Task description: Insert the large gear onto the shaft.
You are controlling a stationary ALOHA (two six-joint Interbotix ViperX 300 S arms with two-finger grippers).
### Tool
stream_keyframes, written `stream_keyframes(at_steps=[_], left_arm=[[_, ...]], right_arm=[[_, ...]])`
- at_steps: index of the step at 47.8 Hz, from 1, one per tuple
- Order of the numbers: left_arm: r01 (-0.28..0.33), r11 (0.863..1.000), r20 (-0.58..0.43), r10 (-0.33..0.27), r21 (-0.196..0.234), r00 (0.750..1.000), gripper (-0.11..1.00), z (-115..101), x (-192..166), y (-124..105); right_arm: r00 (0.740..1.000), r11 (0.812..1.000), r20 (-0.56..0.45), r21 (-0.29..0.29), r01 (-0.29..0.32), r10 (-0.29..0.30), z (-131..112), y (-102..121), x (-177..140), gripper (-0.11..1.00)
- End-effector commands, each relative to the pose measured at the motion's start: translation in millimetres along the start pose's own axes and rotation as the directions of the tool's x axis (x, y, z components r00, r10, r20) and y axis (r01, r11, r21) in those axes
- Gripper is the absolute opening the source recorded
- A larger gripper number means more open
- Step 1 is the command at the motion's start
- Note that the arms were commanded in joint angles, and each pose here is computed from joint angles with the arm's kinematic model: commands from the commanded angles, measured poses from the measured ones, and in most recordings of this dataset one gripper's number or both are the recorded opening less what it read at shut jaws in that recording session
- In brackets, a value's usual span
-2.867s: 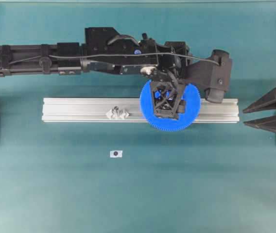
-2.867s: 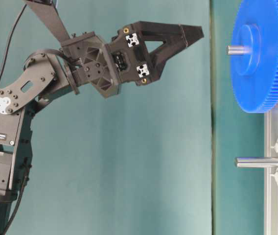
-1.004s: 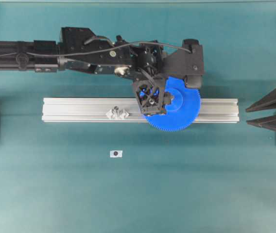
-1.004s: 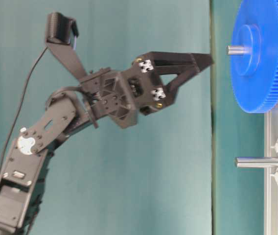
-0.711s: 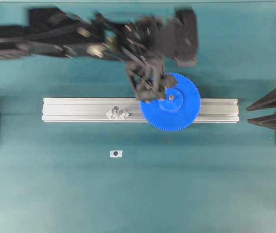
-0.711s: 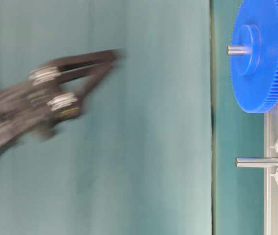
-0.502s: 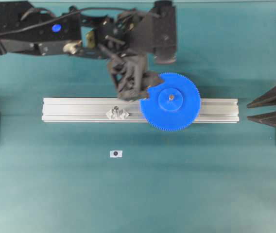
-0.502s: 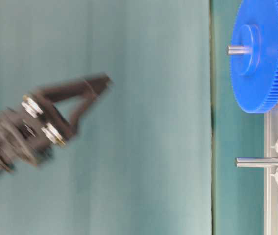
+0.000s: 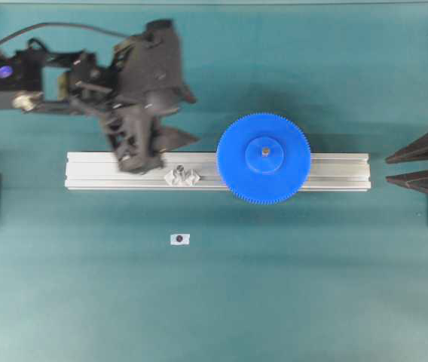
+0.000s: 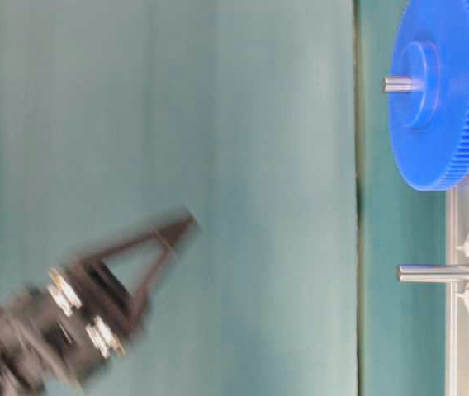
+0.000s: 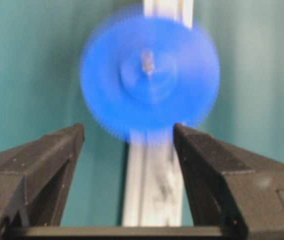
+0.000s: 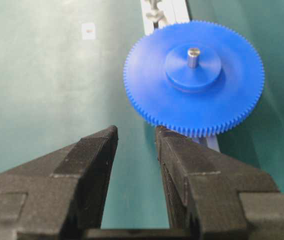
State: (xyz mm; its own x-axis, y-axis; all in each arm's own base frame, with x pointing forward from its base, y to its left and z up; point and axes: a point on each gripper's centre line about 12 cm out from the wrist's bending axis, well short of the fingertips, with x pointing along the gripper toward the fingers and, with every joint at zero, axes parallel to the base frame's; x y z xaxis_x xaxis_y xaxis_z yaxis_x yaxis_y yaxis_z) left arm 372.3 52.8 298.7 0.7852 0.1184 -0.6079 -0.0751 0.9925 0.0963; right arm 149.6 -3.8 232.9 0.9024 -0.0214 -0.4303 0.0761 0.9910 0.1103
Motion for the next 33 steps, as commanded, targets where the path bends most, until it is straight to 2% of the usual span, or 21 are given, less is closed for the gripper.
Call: stream_keyframes(at_steps=[1, 21, 33], left_arm=[[0.007, 1.0, 0.053, -0.008, 0.012, 0.999, 0.73, 3, -17, -6], [0.013, 1.0, 0.113, -0.016, 0.028, 0.994, 0.72, -30, -42, -14], [0.023, 0.999, 0.145, -0.029, 0.042, 0.989, 0.72, -41, -55, -20]], right_arm=[[0.999, 1.0, 0.035, 0.007, -0.001, 0.001, 13, 1, -3, 0.43], [0.999, 1.0, 0.034, 0.013, -0.003, 0.002, 11, 1, -3, 0.43], [0.999, 1.0, 0.034, 0.013, -0.003, 0.002, 9, 1, -3, 0.43]])
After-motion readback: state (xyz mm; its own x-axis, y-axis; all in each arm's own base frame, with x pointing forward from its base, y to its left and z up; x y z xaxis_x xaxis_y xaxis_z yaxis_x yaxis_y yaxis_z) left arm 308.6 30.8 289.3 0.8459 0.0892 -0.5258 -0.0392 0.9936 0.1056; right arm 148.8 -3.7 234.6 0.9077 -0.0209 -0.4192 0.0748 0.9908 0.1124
